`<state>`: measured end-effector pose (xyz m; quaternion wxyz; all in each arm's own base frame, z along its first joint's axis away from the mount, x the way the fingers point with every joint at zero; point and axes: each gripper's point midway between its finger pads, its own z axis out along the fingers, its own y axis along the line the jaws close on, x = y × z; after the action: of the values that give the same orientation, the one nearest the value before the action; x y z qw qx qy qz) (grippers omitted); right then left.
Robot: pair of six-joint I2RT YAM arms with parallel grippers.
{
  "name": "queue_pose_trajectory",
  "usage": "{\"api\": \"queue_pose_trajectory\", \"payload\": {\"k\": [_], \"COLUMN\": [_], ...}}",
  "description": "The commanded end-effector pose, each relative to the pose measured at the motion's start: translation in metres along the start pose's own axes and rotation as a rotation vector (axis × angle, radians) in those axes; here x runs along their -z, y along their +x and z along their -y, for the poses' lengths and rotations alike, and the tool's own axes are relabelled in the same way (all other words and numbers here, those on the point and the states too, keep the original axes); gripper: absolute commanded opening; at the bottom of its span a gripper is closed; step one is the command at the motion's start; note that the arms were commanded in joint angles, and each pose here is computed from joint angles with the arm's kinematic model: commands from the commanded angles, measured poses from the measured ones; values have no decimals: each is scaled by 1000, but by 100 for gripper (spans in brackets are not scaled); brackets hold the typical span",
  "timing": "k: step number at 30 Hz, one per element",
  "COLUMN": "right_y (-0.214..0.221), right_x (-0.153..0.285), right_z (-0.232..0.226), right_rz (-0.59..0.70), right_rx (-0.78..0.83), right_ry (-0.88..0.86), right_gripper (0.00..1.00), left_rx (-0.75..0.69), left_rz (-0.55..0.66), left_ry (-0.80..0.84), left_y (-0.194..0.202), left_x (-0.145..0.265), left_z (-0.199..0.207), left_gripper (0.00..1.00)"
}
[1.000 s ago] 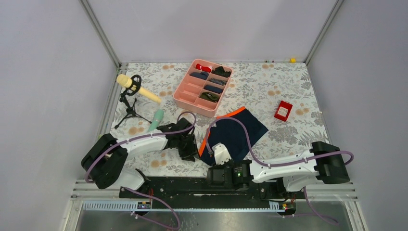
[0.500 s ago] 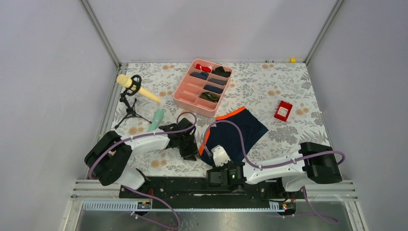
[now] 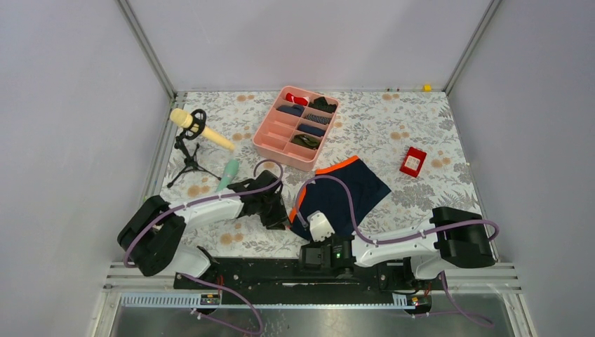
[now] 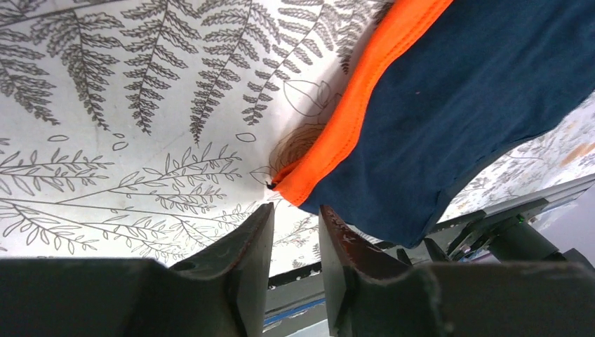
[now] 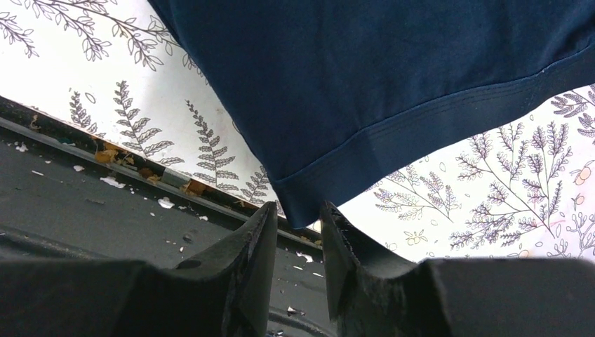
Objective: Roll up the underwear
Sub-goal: Fold the underwear at the center of the board.
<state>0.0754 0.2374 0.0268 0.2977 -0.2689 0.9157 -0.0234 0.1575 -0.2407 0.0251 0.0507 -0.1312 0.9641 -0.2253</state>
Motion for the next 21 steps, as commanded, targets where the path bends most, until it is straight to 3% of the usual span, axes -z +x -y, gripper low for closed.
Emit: {"api": "queue_pose_trajectory", "payload": {"k": [1, 6, 14, 17, 19, 20, 21], "right_y": [-4, -5, -5, -4, -3, -3, -3], "right_x": [-6, -7, -7, -10, -11, -11, -11], "right_z": [3, 3, 3, -1, -2, -2, -1], "right_rz": [15, 16, 15, 9, 4, 3, 4], "right_rx": [-14, -12, -5, 12, 18, 17, 16], "right_ry": [12, 11, 13, 8, 8, 9, 8], "right_gripper": [36, 37, 37, 27, 13, 1, 0], "left_rx": [-11, -4, 17, 20, 25, 29, 32], "left_rz": [94, 71, 61, 54, 53, 51, 49], "left_ry": [22, 23, 5, -8, -17, -21, -22], "left_y": [-18, -18, -21, -20, -20, -19, -19], "left_x": [12, 2, -13, -16, -18, -19, -18], "left_z": [9, 11, 8, 5, 2, 0, -1], "left_gripper": [36, 39, 21, 10, 0, 0, 0]}}
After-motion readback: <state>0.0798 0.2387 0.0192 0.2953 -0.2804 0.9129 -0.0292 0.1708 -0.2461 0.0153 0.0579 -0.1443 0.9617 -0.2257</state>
